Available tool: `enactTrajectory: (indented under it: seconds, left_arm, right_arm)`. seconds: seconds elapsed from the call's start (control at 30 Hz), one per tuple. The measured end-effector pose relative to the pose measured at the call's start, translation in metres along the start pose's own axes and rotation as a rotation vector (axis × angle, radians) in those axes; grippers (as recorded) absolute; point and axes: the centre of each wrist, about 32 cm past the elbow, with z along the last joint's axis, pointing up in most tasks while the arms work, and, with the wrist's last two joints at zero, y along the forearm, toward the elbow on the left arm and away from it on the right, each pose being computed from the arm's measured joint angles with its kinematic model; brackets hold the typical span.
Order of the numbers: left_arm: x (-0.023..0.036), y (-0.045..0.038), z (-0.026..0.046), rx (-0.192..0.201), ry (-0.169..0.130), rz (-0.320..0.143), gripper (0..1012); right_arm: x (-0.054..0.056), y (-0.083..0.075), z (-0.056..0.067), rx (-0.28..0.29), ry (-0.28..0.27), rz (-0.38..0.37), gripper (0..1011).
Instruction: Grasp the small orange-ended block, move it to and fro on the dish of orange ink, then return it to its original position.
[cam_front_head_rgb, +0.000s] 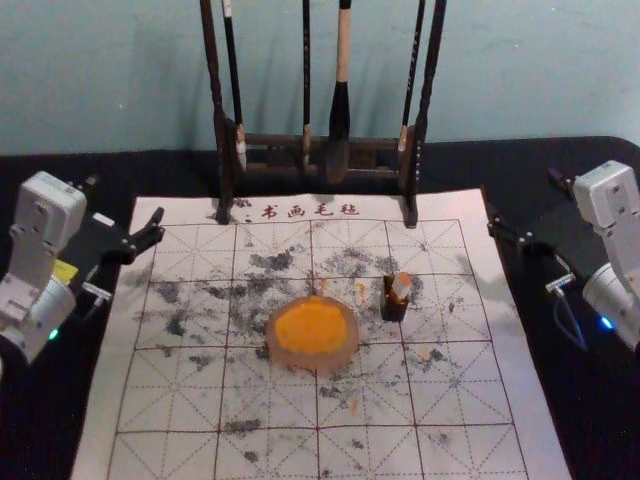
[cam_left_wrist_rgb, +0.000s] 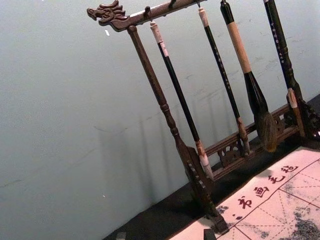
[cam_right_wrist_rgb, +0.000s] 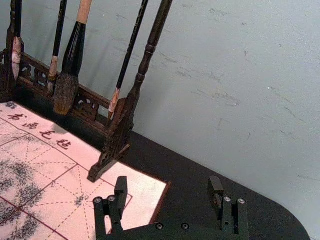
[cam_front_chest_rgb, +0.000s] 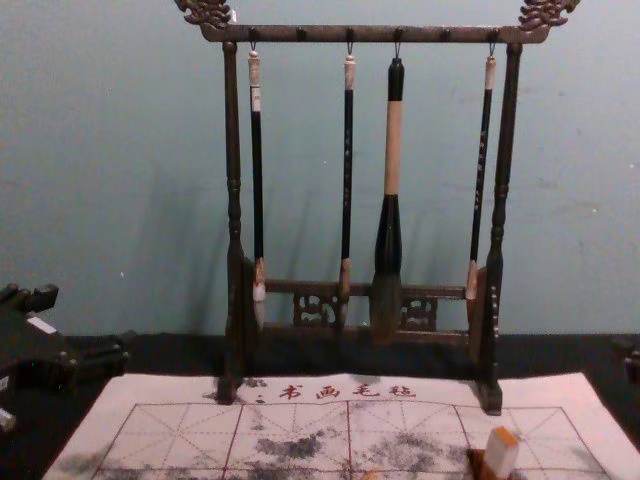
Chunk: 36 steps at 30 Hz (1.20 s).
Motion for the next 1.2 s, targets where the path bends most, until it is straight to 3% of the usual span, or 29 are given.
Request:
enactTrajectory:
  seconds: [1.2]
  left_arm:
    - [0.0000, 0.0000, 0.0000, 0.000, 0.000, 0.000, 1001]
  right_arm:
    - [0.0000, 0.0000, 0.0000, 0.000, 0.000, 0.000, 1003]
